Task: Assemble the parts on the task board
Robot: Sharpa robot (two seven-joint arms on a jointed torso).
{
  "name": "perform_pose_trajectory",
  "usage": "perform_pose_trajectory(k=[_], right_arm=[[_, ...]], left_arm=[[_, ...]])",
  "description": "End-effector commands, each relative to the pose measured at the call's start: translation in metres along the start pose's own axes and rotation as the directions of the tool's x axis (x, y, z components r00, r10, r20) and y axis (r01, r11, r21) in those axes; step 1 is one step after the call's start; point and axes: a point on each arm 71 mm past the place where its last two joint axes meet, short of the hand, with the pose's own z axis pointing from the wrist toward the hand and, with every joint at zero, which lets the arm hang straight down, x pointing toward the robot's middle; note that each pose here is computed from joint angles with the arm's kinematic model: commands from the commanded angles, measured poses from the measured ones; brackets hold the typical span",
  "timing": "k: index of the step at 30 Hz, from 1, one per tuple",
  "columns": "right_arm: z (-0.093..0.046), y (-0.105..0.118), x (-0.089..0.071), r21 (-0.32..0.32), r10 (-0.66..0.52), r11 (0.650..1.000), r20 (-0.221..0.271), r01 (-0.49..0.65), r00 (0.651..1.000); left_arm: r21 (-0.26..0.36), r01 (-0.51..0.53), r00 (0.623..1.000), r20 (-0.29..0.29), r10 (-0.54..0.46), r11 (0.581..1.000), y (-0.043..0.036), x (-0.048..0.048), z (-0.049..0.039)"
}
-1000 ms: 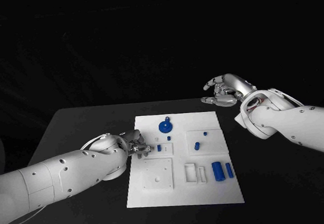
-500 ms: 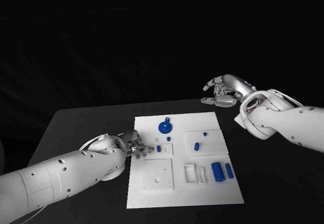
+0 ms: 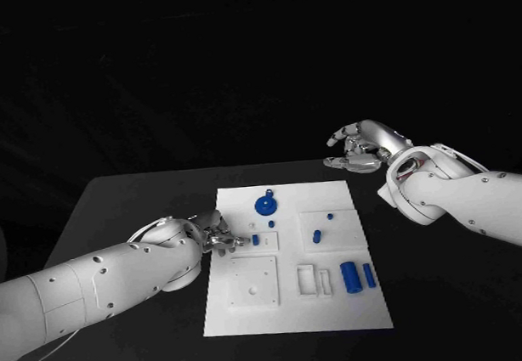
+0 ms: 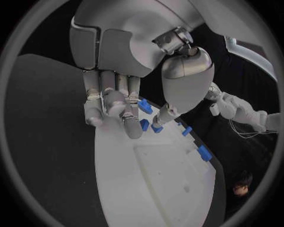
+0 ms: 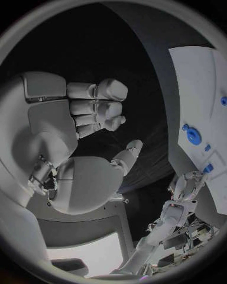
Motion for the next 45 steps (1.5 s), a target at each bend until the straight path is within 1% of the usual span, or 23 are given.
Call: perform_pose_trajectory(k=[1,7,13,15,21,23,25,27,29,31,33,34,37,39,41,42,45], right_arm=[[0.000,0.001,0.001,-0.010,-0.002,1.000,-0.009,0.002,1.000],[0.000,0.001,0.001,-0.010,-0.002,1.000,-0.009,0.002,1.000],[0.000,0.001,0.001,-0.011,-0.002,1.000,-0.008,0.002,1.000],[0.000,0.001,0.001,-0.011,-0.002,1.000,-0.007,0.002,1.000],[0.000,0.001,0.001,-0.012,-0.002,1.000,-0.006,0.002,1.000],[0.000,0.001,0.001,-0.012,-0.002,1.000,-0.007,0.002,1.000],[0.000,0.001,0.001,-0.012,-0.002,1.000,-0.007,0.002,1.000],[0.000,0.001,0.001,-0.012,-0.002,1.000,-0.006,0.002,1.000],[0.000,0.000,0.001,-0.011,-0.002,1.000,-0.007,0.002,1.000],[0.000,0.000,0.001,-0.011,-0.002,1.000,-0.006,0.002,1.000],[0.000,0.000,0.001,-0.010,-0.002,1.000,-0.006,0.002,1.000],[0.000,0.000,0.001,-0.010,-0.002,1.000,-0.006,0.002,1.000],[0.000,0.000,0.001,-0.009,-0.003,1.000,-0.006,0.003,1.000],[0.001,-0.001,0.001,-0.009,-0.003,1.000,-0.006,0.003,1.000],[0.001,-0.001,0.001,-0.008,-0.004,1.000,-0.006,0.004,1.000],[0.002,-0.001,0.001,-0.009,-0.005,1.000,-0.006,0.005,1.000],[0.002,-0.002,0.001,-0.008,-0.006,1.000,-0.005,0.006,1.000]], left_arm=[[0.005,0.020,1.000,0.007,-0.020,1.000,-0.0010,-0.0003,0.0002],[0.000,0.027,1.000,0.015,-0.027,1.000,0.0018,-0.0017,0.0004],[-0.014,0.064,0.998,0.029,-0.064,0.998,0.0090,-0.0046,-0.0004],[-0.014,0.077,0.996,0.034,-0.077,0.997,0.0101,-0.0054,-0.0006],[-0.011,0.130,0.989,0.071,-0.129,0.991,0.0121,-0.0098,-0.0007],[-0.006,0.154,0.984,0.091,-0.153,0.988,0.0133,-0.0129,-0.0011],[-0.008,0.168,0.981,0.100,-0.167,0.986,0.0160,-0.0152,-0.0011],[0.004,0.199,0.972,0.130,-0.198,0.980,0.0168,-0.0233,-0.0002],[0.008,0.214,0.967,0.138,-0.213,0.977,0.0188,-0.0265,-0.0002],[0.024,0.243,0.957,0.157,-0.243,0.970,0.0198,-0.0302,-0.0008],[0.054,0.280,0.945,0.162,-0.285,0.958,0.0192,-0.0322,-0.0013],[0.073,0.297,0.937,0.172,-0.306,0.952,0.0177,-0.0343,-0.0018],[0.157,0.315,0.922,0.184,-0.341,0.936,0.0096,-0.0375,-0.0025],[0.236,0.315,0.914,0.185,-0.361,0.919,0.0015,-0.0399,-0.0033],[0.289,0.303,0.912,0.190,-0.365,0.908,-0.0061,-0.0410,-0.0040],[0.310,0.301,0.911,0.184,-0.368,0.902,-0.0097,-0.0415,-0.0043],[0.334,0.300,0.918,0.152,-0.365,0.894,-0.0216,-0.0422,-0.0033]])
